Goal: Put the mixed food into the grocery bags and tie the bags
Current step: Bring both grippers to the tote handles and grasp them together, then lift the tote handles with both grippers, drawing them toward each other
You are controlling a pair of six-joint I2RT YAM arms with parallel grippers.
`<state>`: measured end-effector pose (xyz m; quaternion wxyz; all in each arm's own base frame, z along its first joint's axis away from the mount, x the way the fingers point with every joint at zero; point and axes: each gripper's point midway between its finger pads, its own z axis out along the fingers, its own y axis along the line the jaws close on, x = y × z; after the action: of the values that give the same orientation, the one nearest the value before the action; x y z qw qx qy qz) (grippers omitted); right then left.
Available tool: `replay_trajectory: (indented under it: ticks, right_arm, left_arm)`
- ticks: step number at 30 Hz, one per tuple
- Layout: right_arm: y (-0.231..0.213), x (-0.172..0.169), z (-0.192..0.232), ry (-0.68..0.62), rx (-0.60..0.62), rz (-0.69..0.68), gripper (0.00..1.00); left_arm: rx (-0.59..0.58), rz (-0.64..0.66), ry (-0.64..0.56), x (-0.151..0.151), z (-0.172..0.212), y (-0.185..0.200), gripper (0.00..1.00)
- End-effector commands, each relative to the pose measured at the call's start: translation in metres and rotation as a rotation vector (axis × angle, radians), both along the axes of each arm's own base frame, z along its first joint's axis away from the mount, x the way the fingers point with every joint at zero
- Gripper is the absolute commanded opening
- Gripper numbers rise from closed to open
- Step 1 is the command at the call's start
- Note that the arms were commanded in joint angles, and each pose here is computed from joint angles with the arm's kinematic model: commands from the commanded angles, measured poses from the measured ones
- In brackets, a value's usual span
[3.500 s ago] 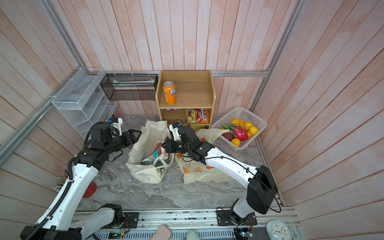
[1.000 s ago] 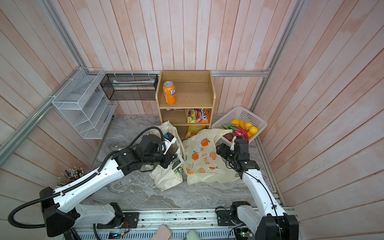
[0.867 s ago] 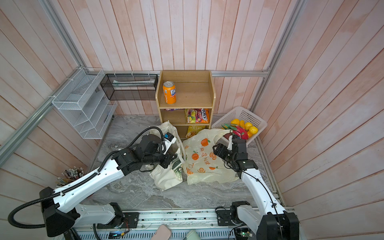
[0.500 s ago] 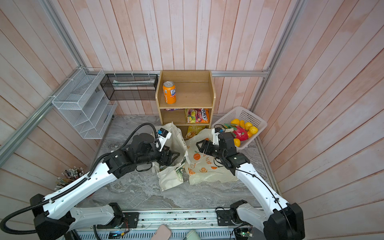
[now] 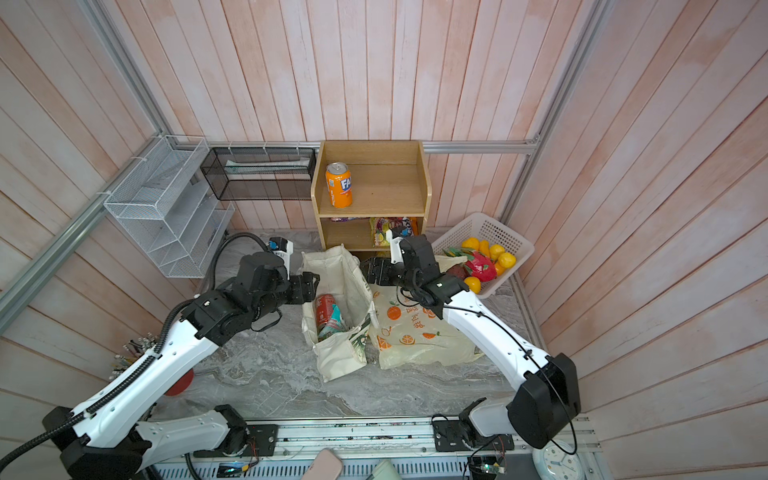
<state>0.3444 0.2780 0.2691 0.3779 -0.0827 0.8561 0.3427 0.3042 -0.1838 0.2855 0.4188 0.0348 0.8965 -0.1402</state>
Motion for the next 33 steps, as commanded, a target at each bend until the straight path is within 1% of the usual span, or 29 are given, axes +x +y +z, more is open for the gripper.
replay_trajectory:
  ticks: [1, 4, 5, 6, 7, 8, 9, 10, 11, 12, 14, 17, 22, 29, 33]
  right_arm:
    - [0.007, 0.001, -0.001, -0.015, -0.048, 0.027, 0.83]
    - [0.016, 0.001, -0.008, -0.003, -0.062, 0.052, 0.81]
    - [0.019, 0.000, -0.010, 0.002, -0.066, 0.062, 0.79]
    - [0.022, -0.001, -0.012, 0.007, -0.065, 0.075, 0.75]
    - [0.025, -0.002, -0.013, 0.012, -0.064, 0.088, 0.68]
    - [0.028, -0.003, -0.014, 0.016, -0.062, 0.101, 0.60]
    - [0.031, -0.005, -0.014, 0.019, -0.058, 0.112, 0.48]
    - [0.036, -0.007, -0.013, 0.020, -0.052, 0.128, 0.34]
    - [0.041, -0.010, -0.011, 0.021, -0.046, 0.144, 0.22]
    - [0.046, -0.013, -0.008, 0.019, -0.040, 0.162, 0.14]
    - [0.058, -0.018, 0.001, 0.014, -0.023, 0.194, 0.00]
    - [0.083, -0.027, 0.020, -0.007, 0.013, 0.244, 0.00]
    - [0.130, -0.038, 0.045, -0.021, 0.104, 0.306, 0.00]
    - [0.193, -0.040, 0.058, -0.042, 0.208, 0.345, 0.00]
    - [0.222, -0.038, 0.064, -0.061, 0.270, 0.356, 0.00]
  left_arm:
    - [0.065, 0.067, 0.056, -0.001, -0.021, 0.016, 0.82]
    - [0.087, 0.082, 0.084, -0.001, -0.034, 0.019, 0.82]
    - [0.084, 0.081, 0.091, -0.001, -0.038, 0.019, 0.81]
    - [0.071, 0.071, 0.095, -0.001, -0.041, 0.018, 0.78]
    - [0.057, 0.061, 0.097, -0.001, -0.043, 0.016, 0.70]
    - [0.039, 0.050, 0.098, -0.001, -0.045, 0.014, 0.60]
    - [0.014, 0.033, 0.100, -0.002, -0.046, 0.011, 0.42]
    - [-0.012, 0.024, 0.098, -0.002, -0.045, 0.010, 0.22]
    - [-0.034, 0.028, 0.095, -0.001, -0.044, 0.013, 0.06]
    - [-0.053, 0.039, 0.090, 0.001, -0.041, 0.019, 0.00]
    - [-0.074, 0.070, 0.066, 0.005, -0.030, 0.034, 0.00]
    - [-0.074, 0.115, 0.024, 0.011, -0.010, 0.061, 0.00]
    - [-0.041, 0.182, -0.040, 0.023, 0.021, 0.103, 0.00]
    - [0.006, 0.301, -0.105, 0.039, 0.038, 0.158, 0.00]
    - [0.031, 0.374, -0.122, 0.049, 0.039, 0.191, 0.00]
